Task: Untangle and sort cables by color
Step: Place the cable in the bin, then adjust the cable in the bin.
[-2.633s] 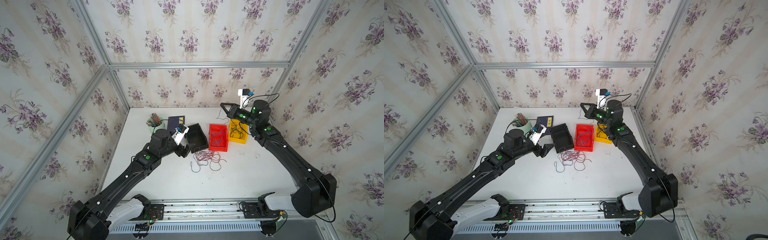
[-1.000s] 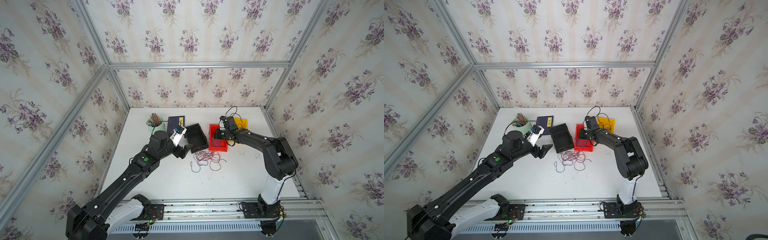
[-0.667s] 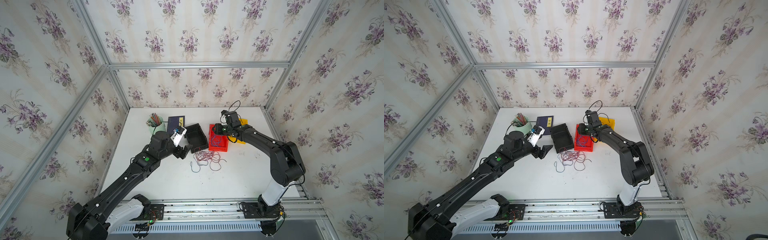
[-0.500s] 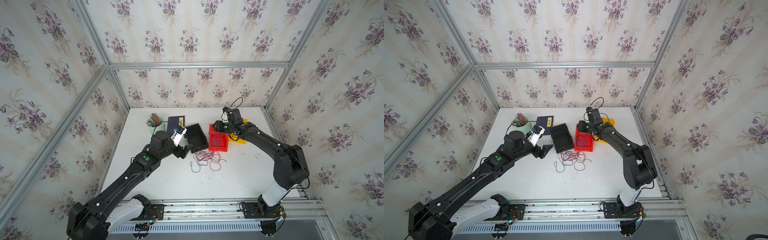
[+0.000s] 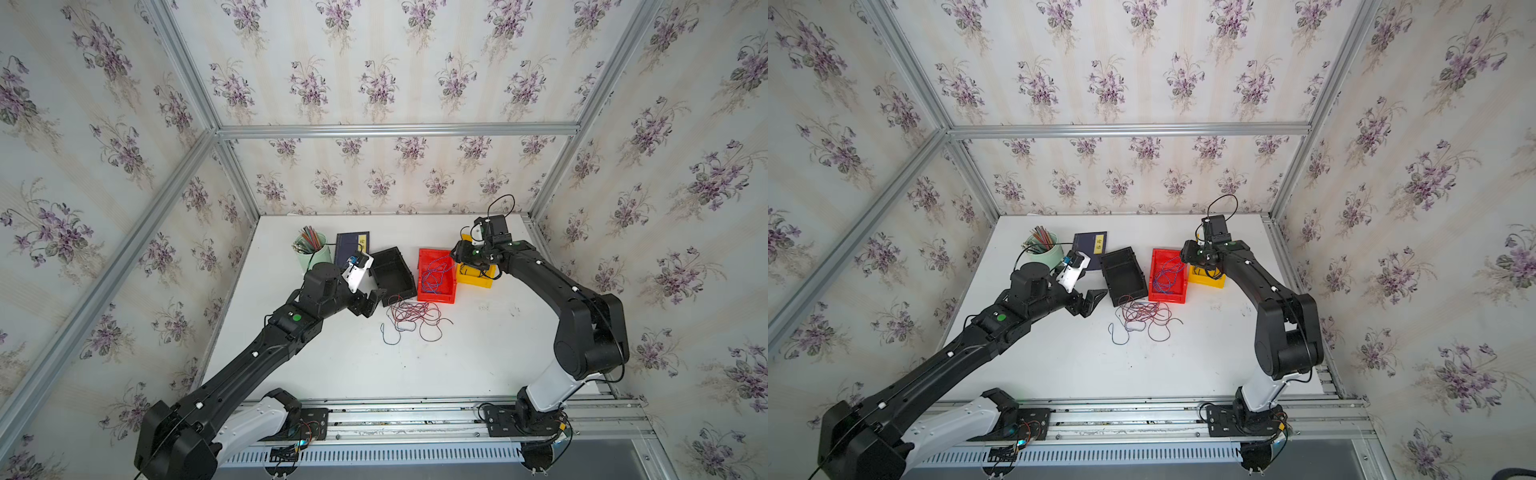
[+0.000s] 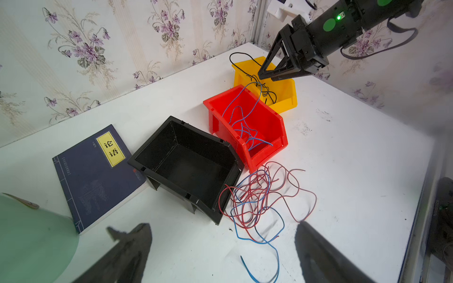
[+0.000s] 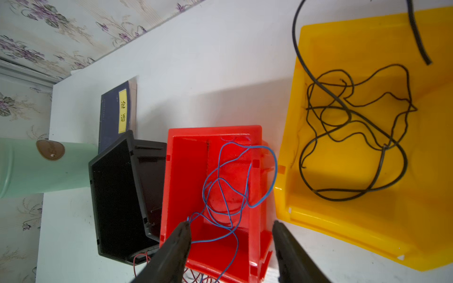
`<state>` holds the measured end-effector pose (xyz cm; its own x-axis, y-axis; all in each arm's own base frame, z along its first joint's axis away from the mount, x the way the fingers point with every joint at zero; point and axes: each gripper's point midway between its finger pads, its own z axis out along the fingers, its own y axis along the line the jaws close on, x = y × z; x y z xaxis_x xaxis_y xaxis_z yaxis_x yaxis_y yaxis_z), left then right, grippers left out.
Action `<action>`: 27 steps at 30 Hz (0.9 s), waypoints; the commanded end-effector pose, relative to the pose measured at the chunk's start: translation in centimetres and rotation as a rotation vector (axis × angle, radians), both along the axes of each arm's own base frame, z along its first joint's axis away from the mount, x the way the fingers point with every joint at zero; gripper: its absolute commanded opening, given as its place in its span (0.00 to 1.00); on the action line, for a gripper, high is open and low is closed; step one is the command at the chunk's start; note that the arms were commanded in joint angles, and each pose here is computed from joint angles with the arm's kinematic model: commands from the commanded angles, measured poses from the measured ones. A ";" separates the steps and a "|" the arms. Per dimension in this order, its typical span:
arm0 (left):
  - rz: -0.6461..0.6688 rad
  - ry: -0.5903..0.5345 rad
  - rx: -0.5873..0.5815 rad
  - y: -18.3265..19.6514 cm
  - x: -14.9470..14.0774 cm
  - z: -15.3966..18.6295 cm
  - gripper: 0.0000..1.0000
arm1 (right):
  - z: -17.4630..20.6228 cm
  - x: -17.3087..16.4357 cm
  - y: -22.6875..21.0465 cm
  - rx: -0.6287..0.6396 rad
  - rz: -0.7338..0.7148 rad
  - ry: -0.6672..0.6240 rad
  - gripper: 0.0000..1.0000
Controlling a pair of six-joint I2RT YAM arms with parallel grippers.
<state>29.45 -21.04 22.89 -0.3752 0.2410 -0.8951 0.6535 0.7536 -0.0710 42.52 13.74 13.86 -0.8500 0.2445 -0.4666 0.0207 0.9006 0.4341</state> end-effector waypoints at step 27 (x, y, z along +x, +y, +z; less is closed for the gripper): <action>-0.014 -0.002 0.012 -0.2 0.2 0.3 0.95 | -3.0 2.0 0.3 -0.011 0.007 0.019 0.00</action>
